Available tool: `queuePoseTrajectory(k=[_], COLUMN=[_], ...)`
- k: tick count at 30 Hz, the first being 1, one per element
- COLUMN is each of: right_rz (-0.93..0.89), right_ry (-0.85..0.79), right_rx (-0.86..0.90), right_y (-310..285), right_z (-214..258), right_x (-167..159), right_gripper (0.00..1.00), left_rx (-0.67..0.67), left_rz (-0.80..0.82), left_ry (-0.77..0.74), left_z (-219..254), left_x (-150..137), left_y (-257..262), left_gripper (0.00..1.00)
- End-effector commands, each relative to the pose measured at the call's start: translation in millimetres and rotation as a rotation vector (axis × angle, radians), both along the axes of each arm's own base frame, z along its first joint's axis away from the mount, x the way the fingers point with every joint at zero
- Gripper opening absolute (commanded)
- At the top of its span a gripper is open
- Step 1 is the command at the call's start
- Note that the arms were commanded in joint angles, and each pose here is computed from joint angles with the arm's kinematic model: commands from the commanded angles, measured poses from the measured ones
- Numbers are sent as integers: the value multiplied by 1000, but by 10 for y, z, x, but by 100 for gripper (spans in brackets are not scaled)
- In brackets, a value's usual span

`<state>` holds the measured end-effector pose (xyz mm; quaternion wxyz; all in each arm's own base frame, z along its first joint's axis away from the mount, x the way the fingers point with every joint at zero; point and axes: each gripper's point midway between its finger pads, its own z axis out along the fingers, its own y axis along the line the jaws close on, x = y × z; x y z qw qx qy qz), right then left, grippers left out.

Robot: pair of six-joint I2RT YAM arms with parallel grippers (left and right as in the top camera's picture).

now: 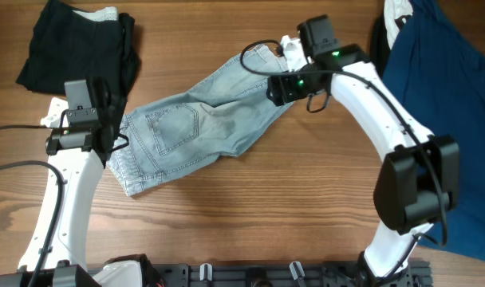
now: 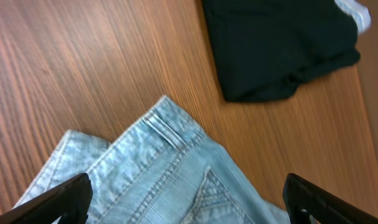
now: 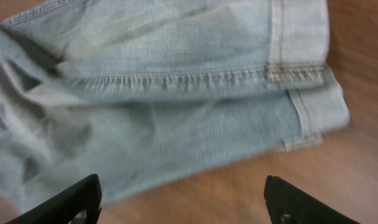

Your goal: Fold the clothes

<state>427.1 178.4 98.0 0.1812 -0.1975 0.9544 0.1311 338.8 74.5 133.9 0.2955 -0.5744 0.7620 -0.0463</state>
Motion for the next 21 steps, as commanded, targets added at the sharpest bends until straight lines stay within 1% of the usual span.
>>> queuePoseTrajectory(k=[1, 4, 6, 9, 11, 14, 15, 17, 21], right_rz=[23, 20, 20, 15, -16, -36, -42, -82, -84], right_ry=[12, 7, 2, -12, -8, -37, -59, -134, -287], right_rx=[-29, -27, -25, -19, -11, 10, 22, 71, 165], right_y=[8, 36, 55, 85, 83, 118, 140, 209, 402], right_z=[-344, -508, -616, -772, -900, -970, -942, -766, -92], right_x=[87, 174, 230, 326, 384, 494, 548, 765, 1198], right_gripper=[80, 73, 72, 67, 66, 64, 64, 64, 64], left_rx=[-32, -32, -34, -36, -36, -37, -37, -37, -40], left_rz=[-73, -73, -73, -73, -73, -72, -72, -72, -72], left_ry=[9, 13, 24, 37, 38, 39, 39, 44, 65], left_z=[-28, -34, -47, -65, -66, -69, -71, -85, -153], left_x=[27, 17, -4, -31, -33, -34, -33, -32, -31], left_y=[-102, -102, -105, -108, -108, -108, -108, -107, -108], left_gripper=[99, 100, 99, 99, 100, 100, 100, 100, 100])
